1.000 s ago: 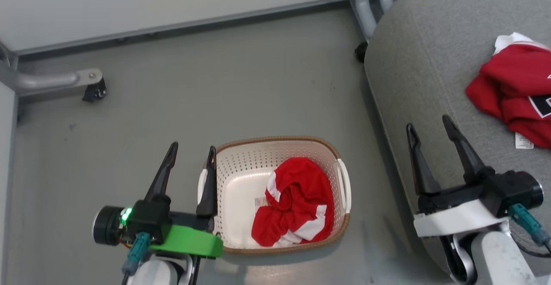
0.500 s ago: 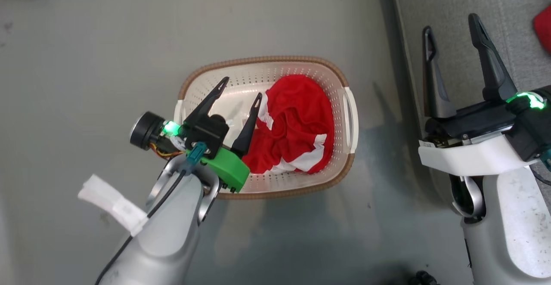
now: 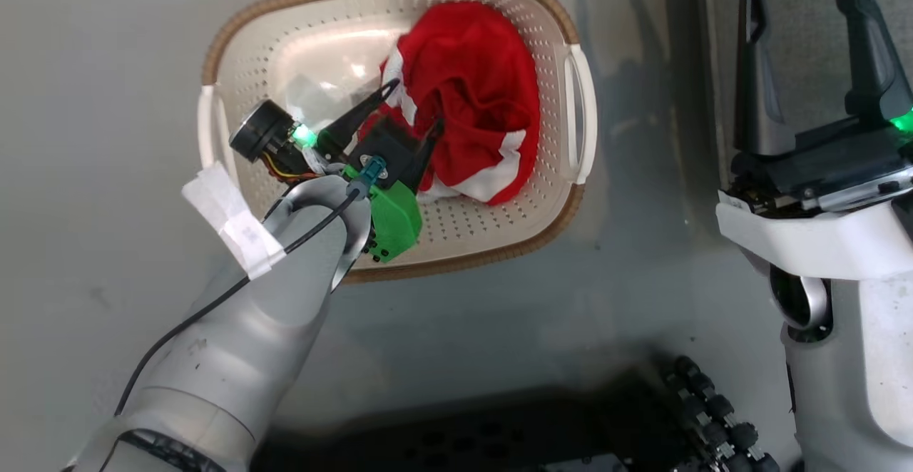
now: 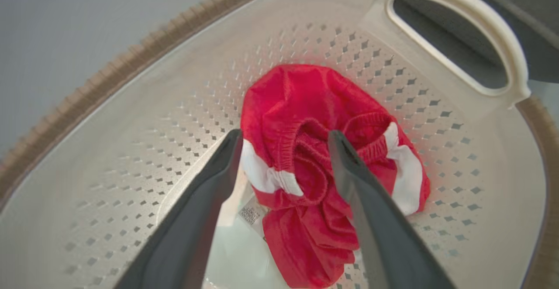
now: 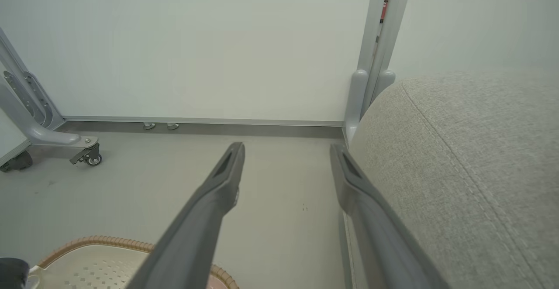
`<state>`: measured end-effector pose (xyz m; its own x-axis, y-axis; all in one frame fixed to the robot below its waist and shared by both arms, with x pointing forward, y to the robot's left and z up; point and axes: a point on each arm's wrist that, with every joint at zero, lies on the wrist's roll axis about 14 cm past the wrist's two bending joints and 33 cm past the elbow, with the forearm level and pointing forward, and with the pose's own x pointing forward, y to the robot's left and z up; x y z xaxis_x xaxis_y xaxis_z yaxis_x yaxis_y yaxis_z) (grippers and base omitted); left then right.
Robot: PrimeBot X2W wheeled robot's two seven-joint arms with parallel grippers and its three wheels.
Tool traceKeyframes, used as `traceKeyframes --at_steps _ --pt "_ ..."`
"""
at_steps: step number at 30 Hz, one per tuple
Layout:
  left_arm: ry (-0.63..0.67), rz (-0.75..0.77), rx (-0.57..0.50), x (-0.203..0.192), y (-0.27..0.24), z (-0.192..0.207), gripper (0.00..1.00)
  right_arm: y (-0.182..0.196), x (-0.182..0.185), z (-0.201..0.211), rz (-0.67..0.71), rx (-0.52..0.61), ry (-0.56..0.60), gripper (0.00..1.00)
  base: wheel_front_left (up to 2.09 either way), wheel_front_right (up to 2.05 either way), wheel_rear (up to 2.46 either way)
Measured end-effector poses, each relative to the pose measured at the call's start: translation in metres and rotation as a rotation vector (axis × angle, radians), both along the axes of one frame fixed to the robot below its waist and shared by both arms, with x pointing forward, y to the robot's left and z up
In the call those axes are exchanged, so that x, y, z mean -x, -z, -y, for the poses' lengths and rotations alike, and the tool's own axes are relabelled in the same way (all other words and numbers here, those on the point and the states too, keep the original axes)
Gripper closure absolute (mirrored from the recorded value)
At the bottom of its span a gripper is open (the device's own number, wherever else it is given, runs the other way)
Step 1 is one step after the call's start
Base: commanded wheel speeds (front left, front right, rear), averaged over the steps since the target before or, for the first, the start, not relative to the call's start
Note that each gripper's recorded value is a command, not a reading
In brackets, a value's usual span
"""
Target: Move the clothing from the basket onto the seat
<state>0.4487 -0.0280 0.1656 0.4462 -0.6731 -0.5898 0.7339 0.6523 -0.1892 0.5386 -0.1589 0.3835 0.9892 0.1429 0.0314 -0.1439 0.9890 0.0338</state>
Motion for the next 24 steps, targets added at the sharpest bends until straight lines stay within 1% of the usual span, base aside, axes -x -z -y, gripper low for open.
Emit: traceKeyframes --at_steps 3,5,9,14,18,24 --pt "0.057 -0.056 -0.012 0.016 0.024 0.007 0.00 0.011 -0.004 -0.002 -0.004 0.031 -0.019 0.00 0.00 0.00 0.00" --pt "0.076 -0.071 -0.016 0.015 0.035 0.010 0.00 0.019 -0.004 0.000 -0.014 0.041 -0.017 0.00 0.00 0.00 0.00" --pt "0.122 -0.091 -0.072 0.014 0.064 0.003 0.00 0.033 -0.005 0.001 -0.028 0.055 -0.019 0.00 0.00 0.00 0.00" --pt "0.128 -0.100 -0.139 0.016 0.092 -0.003 0.00 0.046 -0.003 0.002 -0.047 0.078 -0.034 0.00 0.00 0.00 0.00" --pt "0.130 -0.105 -0.196 0.018 0.105 -0.009 0.00 0.047 -0.002 -0.001 -0.044 0.095 -0.052 0.00 0.00 0.00 0.00" --pt "0.108 -0.063 -0.264 0.008 0.114 -0.015 0.00 0.046 0.002 -0.005 -0.043 0.102 -0.072 0.00 0.00 0.00 0.00"
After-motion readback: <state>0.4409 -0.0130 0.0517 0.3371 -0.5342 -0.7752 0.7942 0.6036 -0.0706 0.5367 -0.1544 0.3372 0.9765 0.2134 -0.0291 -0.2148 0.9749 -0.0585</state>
